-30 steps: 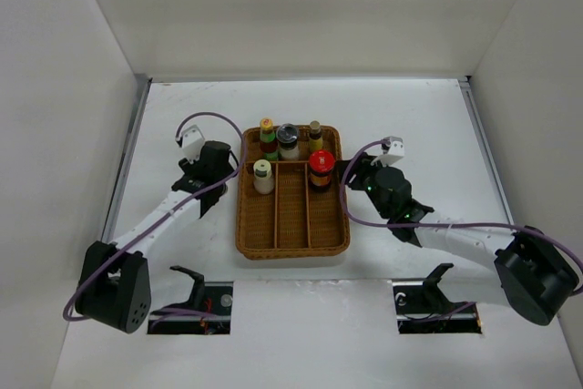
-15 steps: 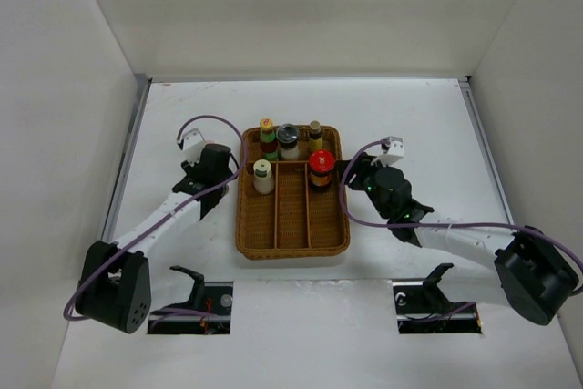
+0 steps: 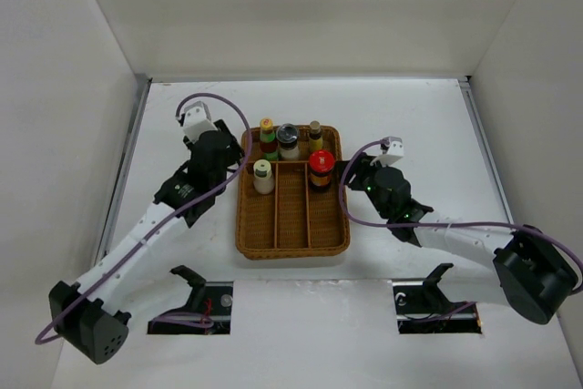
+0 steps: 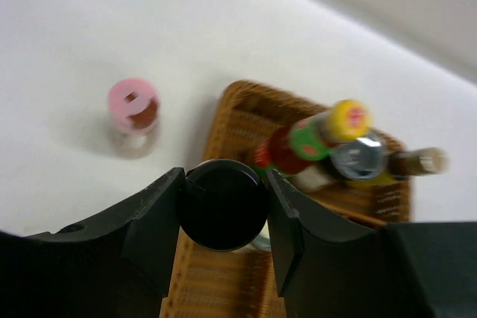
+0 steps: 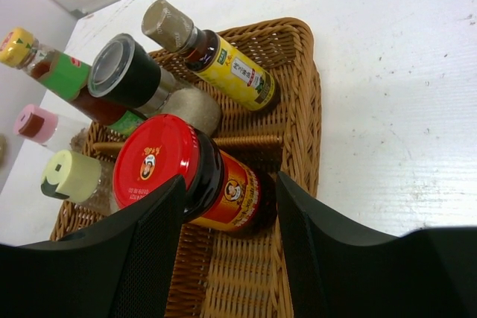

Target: Organize the condiment bottles

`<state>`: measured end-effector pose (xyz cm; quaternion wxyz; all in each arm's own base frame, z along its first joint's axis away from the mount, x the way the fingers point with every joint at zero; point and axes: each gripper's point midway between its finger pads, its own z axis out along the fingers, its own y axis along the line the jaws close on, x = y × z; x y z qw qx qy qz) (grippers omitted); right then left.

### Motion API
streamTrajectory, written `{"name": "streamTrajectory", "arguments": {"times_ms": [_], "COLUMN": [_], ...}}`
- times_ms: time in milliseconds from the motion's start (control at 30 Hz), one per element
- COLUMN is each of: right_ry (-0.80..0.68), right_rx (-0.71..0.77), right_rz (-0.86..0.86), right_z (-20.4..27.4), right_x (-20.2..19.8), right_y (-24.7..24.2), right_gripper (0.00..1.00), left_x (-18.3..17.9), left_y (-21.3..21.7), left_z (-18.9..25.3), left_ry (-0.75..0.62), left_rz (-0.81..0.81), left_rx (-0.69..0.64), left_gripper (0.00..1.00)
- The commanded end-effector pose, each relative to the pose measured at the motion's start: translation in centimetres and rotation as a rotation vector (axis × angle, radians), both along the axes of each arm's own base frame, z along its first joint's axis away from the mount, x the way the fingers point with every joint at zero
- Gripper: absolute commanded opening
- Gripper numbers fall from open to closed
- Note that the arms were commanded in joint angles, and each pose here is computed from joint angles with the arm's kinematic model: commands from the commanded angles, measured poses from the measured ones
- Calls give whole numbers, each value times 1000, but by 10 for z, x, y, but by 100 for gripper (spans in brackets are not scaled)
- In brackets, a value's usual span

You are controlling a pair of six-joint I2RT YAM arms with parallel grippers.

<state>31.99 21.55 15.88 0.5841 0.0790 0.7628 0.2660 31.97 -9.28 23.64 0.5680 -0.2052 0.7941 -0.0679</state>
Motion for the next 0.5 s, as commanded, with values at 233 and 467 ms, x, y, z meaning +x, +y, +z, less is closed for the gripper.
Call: {"name": "streamTrajectory", "arguments": {"times_ms": [233,467], "right_ry": [-73,-102], "right_rx": [50,74], "right_rz": [-20,-40], "right_z": [31,40], "right_x": [5,2], "right_y": [0,-10], "right_gripper": [56,56], "left_x": [3,9], "left_y": [-78,-161], "left_z": [90,47], "left_ry": [-193,-114], "left_rz": [-209,-372], "left_rx": [-57,-41], "left_gripper": [35,35]}}
